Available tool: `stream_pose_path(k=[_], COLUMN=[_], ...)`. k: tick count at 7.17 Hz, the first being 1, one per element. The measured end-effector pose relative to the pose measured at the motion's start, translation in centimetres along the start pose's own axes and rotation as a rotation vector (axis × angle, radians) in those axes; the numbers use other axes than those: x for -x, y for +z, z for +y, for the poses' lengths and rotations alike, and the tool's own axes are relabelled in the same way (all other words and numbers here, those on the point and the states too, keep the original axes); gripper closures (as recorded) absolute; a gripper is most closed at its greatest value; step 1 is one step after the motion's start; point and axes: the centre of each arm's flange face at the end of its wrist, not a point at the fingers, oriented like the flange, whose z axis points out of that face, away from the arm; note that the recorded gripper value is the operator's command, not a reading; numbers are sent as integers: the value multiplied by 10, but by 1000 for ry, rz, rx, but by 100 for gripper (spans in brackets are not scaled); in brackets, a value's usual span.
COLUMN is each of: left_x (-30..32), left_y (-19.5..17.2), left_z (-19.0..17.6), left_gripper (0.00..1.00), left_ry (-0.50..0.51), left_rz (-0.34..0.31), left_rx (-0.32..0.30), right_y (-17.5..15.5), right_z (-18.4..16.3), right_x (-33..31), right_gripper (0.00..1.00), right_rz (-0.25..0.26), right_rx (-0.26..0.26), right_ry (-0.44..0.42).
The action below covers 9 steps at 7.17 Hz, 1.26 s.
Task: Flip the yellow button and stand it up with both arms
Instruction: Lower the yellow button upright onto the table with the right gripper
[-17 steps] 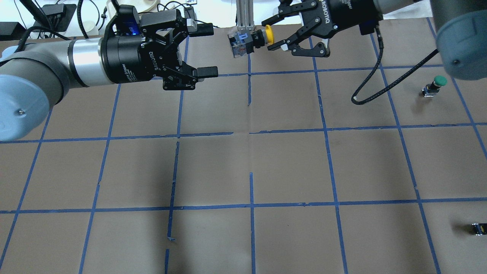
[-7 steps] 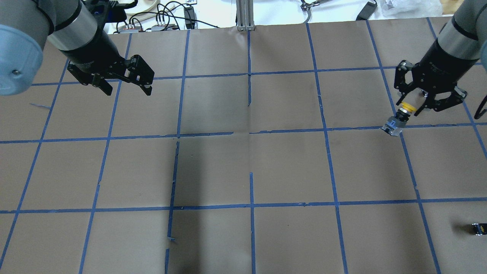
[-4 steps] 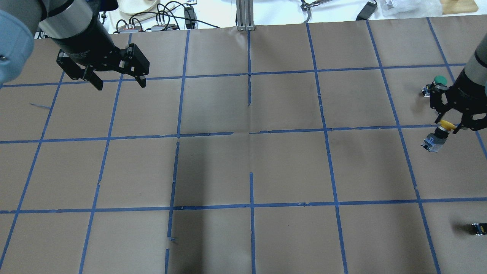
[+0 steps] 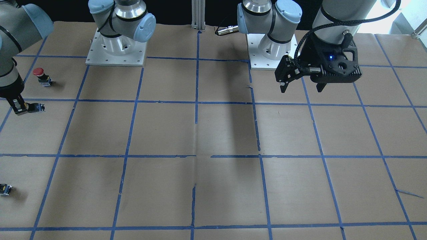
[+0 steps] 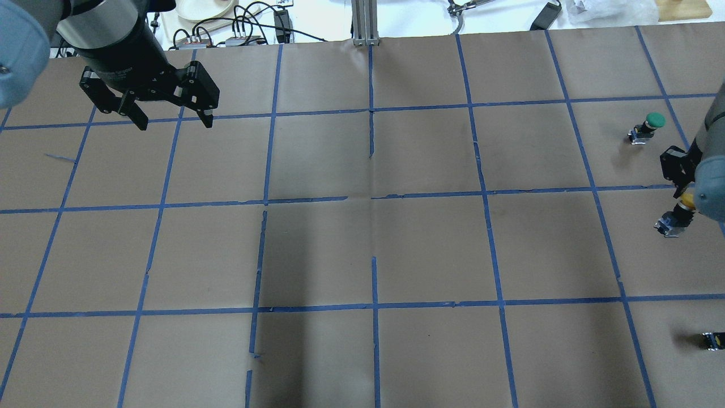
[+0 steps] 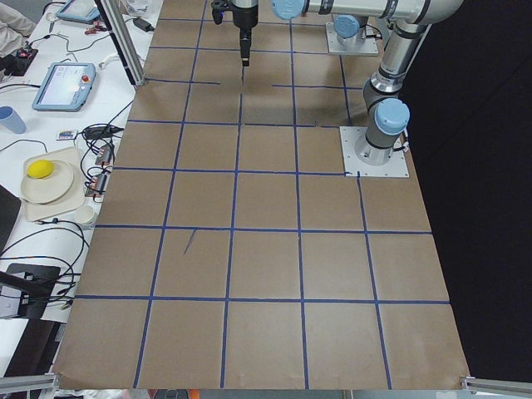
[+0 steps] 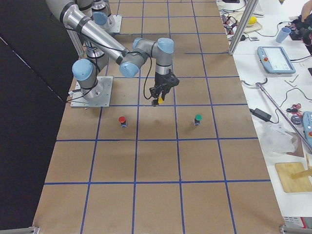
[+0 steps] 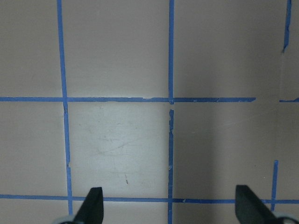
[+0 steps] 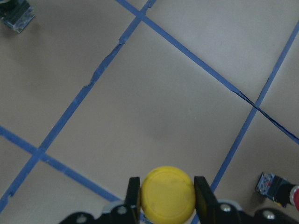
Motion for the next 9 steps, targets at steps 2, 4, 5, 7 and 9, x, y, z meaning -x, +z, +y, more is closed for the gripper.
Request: stream_pose_path(k=[2,4,5,7,9], left_x=[1,2,2,2,3], left_y=[-3,-7,-8,-9,-10], left_z=[-2,-3,-4,-4,-4], left_gripper=[0,0,0,0,0], left_ry=[1,-1,-1,0,1], left_rz=[-5,-6,-6,-4,-5], left_rx=[-6,-16,-19,-24,-26], right_y=[28,51,61,74,79], right_z=[3,4,5,6,8], right_x=[2,5,7,11,13], right_gripper=[92,92,91,90,89], right_rz=[16,29,27,5,-13], right_rx=[-86,-181,-224,-295,-325], right_ry=[34,64,82,123,153])
